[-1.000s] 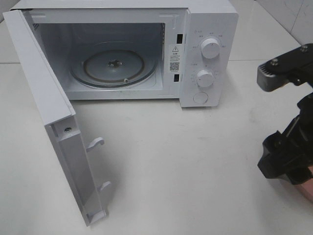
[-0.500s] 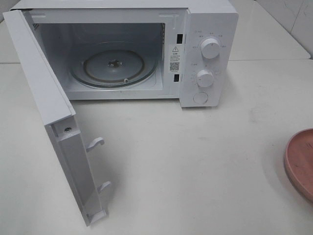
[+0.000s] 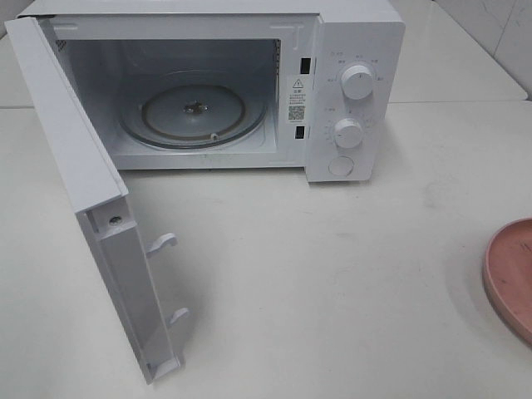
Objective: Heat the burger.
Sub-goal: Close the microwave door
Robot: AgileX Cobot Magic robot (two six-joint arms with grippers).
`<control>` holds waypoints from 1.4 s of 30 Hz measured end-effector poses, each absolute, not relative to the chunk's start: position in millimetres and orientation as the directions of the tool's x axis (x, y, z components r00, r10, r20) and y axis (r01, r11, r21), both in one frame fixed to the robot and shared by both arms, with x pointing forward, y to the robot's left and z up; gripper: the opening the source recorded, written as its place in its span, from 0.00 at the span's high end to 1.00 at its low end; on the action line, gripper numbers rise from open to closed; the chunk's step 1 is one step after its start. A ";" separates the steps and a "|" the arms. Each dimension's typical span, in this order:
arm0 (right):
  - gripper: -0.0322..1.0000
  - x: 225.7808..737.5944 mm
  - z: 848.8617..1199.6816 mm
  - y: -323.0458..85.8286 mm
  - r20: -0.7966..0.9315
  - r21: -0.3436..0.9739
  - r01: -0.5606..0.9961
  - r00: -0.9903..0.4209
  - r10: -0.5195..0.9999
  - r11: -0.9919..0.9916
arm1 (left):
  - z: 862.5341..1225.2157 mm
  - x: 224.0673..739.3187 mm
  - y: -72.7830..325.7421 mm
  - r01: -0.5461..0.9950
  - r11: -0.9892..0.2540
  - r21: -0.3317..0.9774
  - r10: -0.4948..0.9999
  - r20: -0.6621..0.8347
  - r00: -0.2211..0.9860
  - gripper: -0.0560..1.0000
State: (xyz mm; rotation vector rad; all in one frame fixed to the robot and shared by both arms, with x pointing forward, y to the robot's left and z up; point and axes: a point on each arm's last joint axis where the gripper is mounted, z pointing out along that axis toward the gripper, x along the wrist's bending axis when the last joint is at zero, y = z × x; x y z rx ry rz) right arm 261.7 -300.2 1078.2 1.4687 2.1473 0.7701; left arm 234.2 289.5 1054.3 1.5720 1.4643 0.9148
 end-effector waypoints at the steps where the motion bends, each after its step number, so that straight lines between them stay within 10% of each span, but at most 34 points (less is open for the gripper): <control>1: 0.23 261.7 1078.2 -300.2 -0.035 0.654 0.700 -0.350 0.936 0.287 | 1054.3 234.2 289.5 0.432 -0.027 0.902 0.997 -0.006 0.075 0.01; 42: 0.23 230.0 1046.9 -306.4 0.029 0.852 0.523 -0.098 0.995 0.027 | 1054.3 234.2 289.5 0.432 -0.027 0.902 0.997 -0.006 0.075 0.01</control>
